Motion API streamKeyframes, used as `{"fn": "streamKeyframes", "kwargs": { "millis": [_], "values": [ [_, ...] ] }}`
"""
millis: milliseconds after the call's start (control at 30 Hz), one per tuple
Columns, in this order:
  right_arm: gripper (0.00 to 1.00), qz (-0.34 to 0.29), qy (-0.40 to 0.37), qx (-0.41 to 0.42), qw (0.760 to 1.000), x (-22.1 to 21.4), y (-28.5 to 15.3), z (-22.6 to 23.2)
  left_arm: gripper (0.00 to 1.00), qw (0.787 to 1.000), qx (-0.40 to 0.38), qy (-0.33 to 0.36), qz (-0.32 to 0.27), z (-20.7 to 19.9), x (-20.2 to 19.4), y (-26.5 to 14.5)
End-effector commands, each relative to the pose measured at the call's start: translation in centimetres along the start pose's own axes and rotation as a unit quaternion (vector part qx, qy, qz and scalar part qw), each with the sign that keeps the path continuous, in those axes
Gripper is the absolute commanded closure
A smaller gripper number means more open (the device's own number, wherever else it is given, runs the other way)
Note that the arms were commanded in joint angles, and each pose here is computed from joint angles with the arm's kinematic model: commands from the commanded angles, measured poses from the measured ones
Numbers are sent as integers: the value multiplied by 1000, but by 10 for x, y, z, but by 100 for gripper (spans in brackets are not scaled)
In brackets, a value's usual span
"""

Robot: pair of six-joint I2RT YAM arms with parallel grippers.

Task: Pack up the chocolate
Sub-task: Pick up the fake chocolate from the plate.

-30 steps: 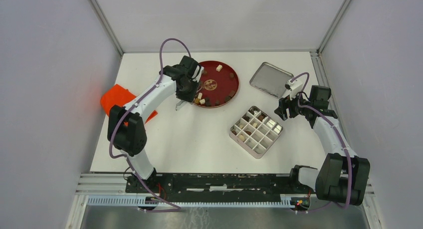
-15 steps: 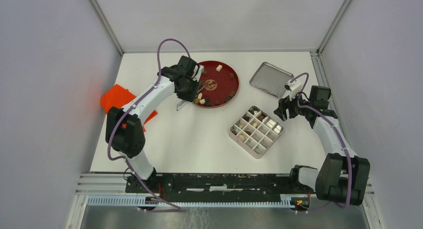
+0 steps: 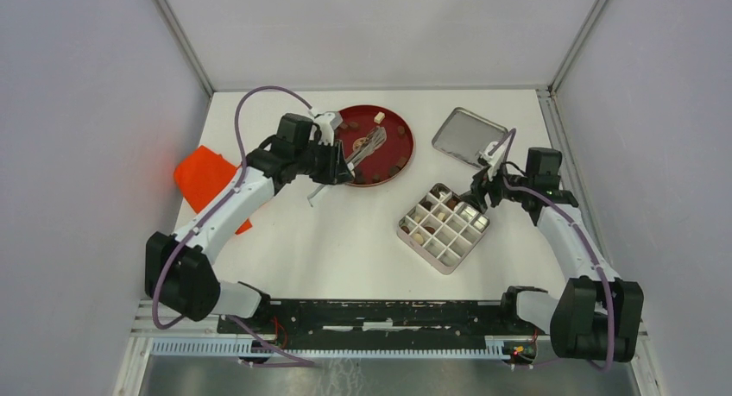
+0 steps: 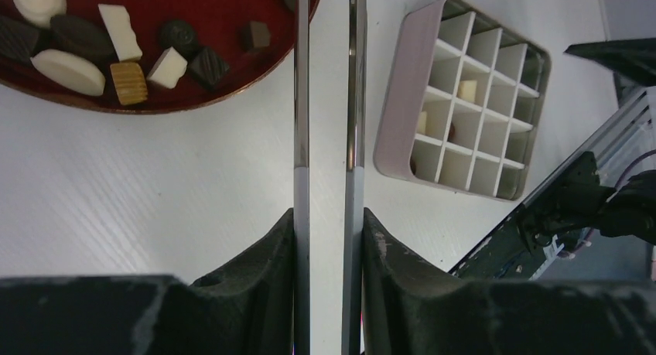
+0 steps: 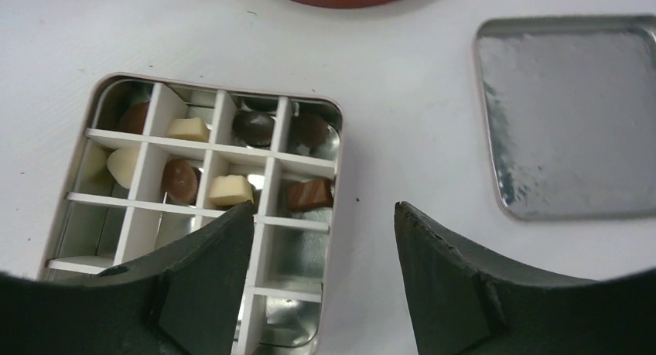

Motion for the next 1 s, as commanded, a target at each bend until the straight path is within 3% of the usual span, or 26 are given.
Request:
{"fn": "streamKeyframes", "kwargs": {
  "millis": [0, 100, 200, 300, 467, 667, 800, 967],
  "values": [
    [27, -23, -113, 68, 991, 19, 10, 23, 98, 992, -48, 1, -114, -21, 33, -19],
    [26, -49, -203, 114, 971, 36, 12, 43, 98, 991, -38, 1, -129, -20, 30, -24],
    [24, -87, -231, 136, 960, 56, 12, 53, 98, 987, -46, -6, -153, -24, 25, -29],
    [24, -105, -222, 151, 957, 69, 15, 58, 98, 980, -75, -21, -184, -32, 21, -34],
    [25, -102, -197, 167, 961, 55, 19, 65, 98, 973, -79, -28, -214, -37, 17, -48],
    [24, -86, -197, 140, 967, 41, 15, 63, 98, 988, 68, -11, -138, -10, 0, -66],
    [24, -67, -179, 127, 973, 41, 16, 57, 97, 985, 160, 1, -58, 13, -7, -66],
    [24, -59, -172, 113, 977, 40, 16, 52, 96, 974, 224, 11, -17, 31, -2, -62]
  ]
}}
Point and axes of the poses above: each gripper's point midway between its finger pads, its own y axis out along the fingers, its own z axis along the line the jaws close on, x = y × z, the point moved 6 cm from there along -y, back along the fingers, and after that the axes turned 9 degrees about y, right-handed, at the moved point
